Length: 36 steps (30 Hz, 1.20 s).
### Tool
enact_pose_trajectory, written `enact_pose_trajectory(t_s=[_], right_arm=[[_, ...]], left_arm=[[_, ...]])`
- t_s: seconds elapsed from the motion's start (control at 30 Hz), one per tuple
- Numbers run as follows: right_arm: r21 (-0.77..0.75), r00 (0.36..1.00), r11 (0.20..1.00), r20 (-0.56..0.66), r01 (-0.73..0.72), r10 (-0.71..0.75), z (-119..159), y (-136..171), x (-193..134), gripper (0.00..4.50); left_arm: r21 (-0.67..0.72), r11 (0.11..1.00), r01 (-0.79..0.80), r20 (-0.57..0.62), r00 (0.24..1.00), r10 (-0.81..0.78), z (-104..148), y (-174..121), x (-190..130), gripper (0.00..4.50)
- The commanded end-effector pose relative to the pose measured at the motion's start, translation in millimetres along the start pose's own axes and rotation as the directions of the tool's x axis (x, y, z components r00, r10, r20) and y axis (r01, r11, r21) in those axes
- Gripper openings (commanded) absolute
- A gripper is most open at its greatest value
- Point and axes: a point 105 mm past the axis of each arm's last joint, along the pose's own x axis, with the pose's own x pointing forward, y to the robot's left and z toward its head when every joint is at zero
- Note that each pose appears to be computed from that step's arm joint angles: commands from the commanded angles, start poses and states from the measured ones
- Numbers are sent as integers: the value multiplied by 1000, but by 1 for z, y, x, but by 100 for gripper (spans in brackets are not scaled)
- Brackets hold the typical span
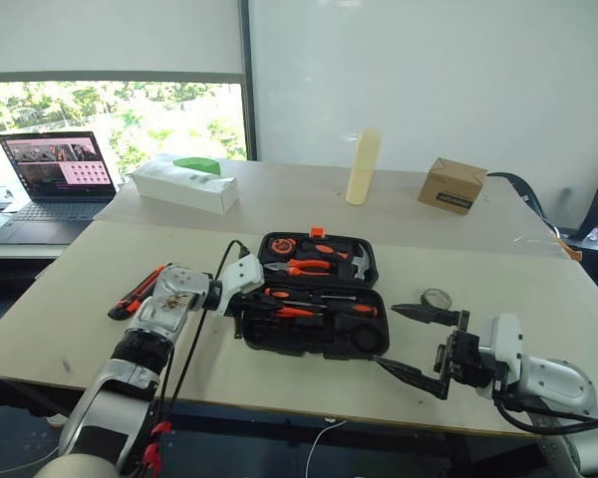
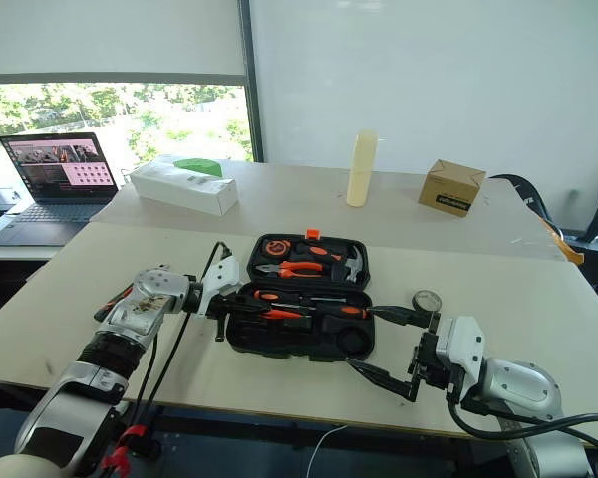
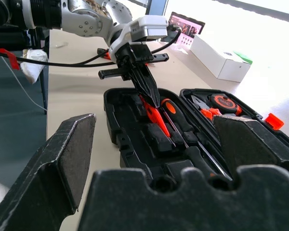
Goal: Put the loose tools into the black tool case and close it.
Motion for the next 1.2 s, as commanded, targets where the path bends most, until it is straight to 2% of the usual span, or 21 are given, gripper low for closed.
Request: enact_pose_trajectory(t_s=[0.03, 0.23, 0.37, 0.6, 1.07, 1.2], right_arm=[[-16, 1000, 1000, 21, 3, -2, 5, -2, 2, 450], [-13, 1000, 1000, 24, 3, -3, 4, -2, 3, 450], [-12, 1000, 1000, 27, 3, -2, 4, -1, 3, 450], [-11, 1000, 1000, 25, 3, -2, 4, 1, 2, 450], [-10, 1000, 1000, 24, 0, 1, 3, 1, 3, 450], [-7, 1000, 1000, 26, 1, -1, 3, 1, 4, 450]], left_arm=[[31, 999, 8, 30, 1000, -9, 8, 0, 2, 9], [57, 998, 6, 73, 997, -10, 14, -2, 1, 9], [98, 994, 52, 133, 989, -65, 24, -10, 1, 9], [115, 993, 35, 45, 998, -41, 10, -7, -1, 9], [88, 995, -37, -18, 999, 39, -1, 5, 5, 9], [79, 997, -6, -40, 999, 9, -6, 0, 6, 9]])
